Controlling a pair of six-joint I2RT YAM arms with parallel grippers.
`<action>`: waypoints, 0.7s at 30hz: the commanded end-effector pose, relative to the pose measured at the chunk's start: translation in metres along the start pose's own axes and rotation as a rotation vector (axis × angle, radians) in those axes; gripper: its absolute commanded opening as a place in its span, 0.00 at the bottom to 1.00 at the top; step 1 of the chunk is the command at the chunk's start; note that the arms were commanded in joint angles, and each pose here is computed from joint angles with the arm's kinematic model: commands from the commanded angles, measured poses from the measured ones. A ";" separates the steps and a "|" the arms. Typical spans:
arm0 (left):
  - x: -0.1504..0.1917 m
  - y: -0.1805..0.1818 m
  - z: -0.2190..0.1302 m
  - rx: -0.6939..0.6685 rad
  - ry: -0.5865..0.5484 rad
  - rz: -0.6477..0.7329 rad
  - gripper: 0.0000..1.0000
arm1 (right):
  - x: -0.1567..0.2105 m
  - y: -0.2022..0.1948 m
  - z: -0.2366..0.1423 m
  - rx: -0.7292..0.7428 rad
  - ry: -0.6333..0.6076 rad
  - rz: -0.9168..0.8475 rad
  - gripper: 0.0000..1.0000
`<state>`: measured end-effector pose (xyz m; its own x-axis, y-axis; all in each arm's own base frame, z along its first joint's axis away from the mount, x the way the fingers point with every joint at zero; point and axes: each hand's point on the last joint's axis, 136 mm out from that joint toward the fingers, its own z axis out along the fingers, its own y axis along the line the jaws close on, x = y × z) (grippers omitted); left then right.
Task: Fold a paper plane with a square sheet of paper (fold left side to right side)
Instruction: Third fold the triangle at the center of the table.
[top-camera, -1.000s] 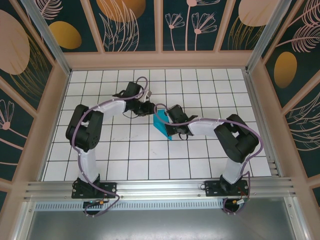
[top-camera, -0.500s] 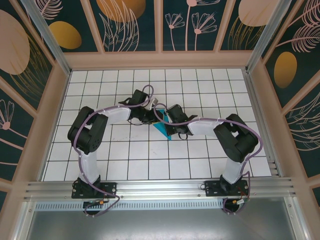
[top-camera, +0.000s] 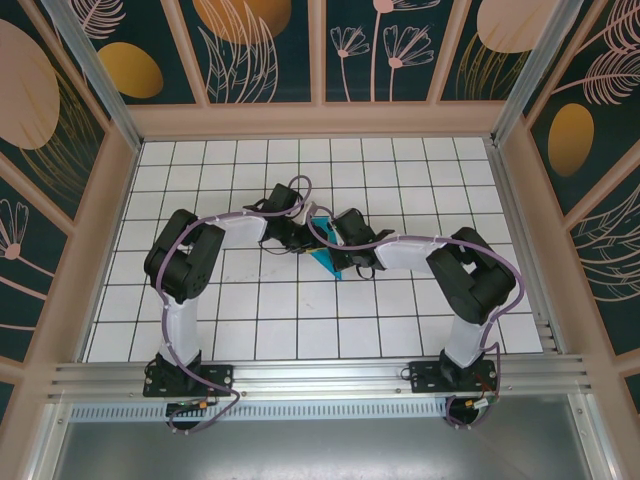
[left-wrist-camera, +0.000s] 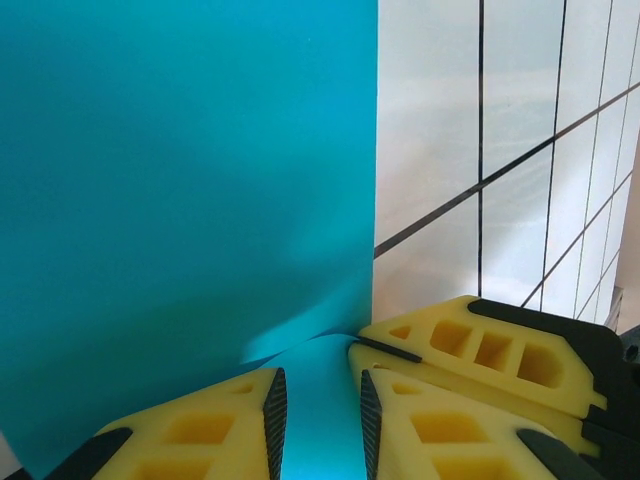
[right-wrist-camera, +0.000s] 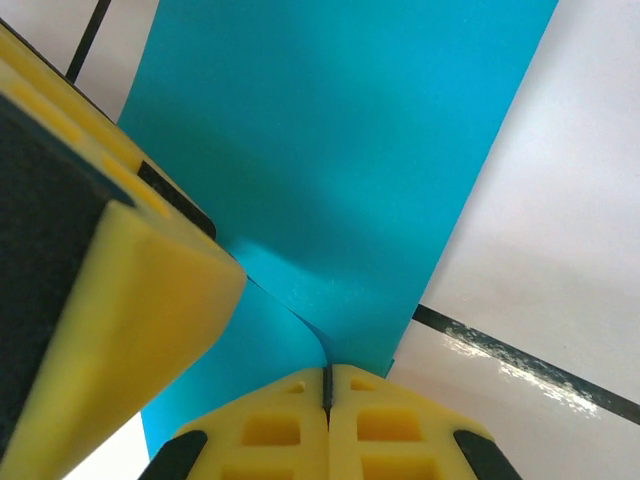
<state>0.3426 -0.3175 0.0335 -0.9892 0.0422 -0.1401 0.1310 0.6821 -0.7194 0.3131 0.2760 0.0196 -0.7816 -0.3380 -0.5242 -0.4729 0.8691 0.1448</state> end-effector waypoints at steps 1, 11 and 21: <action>0.006 0.005 0.001 -0.026 0.005 0.003 0.29 | 0.017 0.003 0.009 -0.012 0.071 -0.009 0.00; 0.017 0.018 0.002 -0.058 0.014 -0.010 0.29 | 0.009 0.005 0.006 -0.017 0.054 -0.014 0.00; 0.021 0.025 0.003 -0.072 0.017 -0.019 0.29 | -0.020 0.007 -0.023 -0.069 -0.035 0.043 0.28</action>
<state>0.3360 -0.3101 0.0214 -0.9898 0.0342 -0.1384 0.1226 0.6996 -0.7040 0.3124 0.2786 0.0229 -0.7943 -0.3234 -0.5142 -0.4692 0.8643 0.1811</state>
